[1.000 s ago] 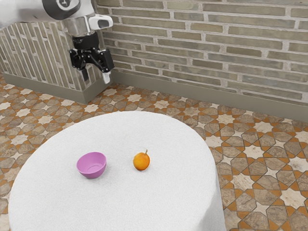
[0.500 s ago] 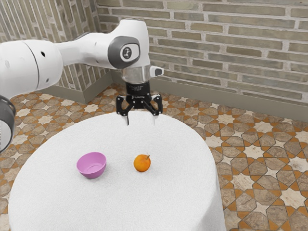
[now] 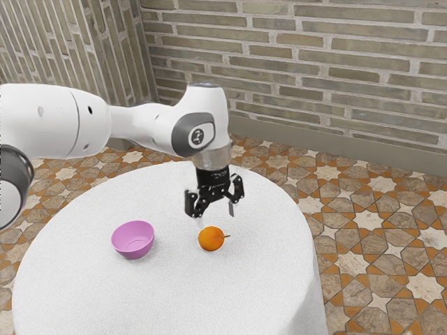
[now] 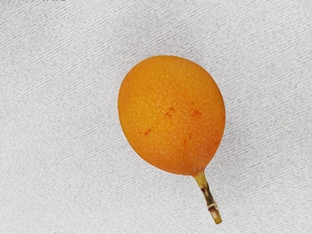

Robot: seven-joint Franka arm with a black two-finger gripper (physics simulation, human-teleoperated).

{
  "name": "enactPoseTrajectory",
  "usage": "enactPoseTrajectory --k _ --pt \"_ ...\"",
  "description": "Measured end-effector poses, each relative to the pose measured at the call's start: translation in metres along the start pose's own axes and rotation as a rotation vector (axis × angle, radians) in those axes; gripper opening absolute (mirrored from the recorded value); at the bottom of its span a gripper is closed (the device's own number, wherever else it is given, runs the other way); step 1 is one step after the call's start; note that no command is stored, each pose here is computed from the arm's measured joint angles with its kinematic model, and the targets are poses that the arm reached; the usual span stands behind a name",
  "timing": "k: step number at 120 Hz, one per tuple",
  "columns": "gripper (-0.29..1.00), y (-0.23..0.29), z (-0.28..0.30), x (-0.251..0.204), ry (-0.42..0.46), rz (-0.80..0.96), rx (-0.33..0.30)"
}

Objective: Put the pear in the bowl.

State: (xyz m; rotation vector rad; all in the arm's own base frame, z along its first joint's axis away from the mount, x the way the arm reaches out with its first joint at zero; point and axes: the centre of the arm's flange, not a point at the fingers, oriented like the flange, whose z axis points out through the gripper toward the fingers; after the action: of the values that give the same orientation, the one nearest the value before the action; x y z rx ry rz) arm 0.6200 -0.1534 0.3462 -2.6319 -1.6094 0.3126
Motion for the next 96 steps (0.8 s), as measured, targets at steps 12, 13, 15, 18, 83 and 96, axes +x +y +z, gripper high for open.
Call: enactPoseTrajectory --k 12,13,15,18,83,96 --pt "0.68 0.006 0.006 0.007 0.026 -0.103 -0.055" --pt "0.68 0.006 0.007 0.007 0.028 -0.111 -0.057" --pt "0.68 0.006 0.010 0.008 0.031 -0.126 -0.061" --pt "0.68 0.007 0.013 0.009 0.035 -0.147 -0.067" --pt "0.68 -0.007 0.048 0.038 0.057 -0.490 -0.118" --pt "0.68 -0.009 0.057 0.038 0.053 -0.525 -0.107"
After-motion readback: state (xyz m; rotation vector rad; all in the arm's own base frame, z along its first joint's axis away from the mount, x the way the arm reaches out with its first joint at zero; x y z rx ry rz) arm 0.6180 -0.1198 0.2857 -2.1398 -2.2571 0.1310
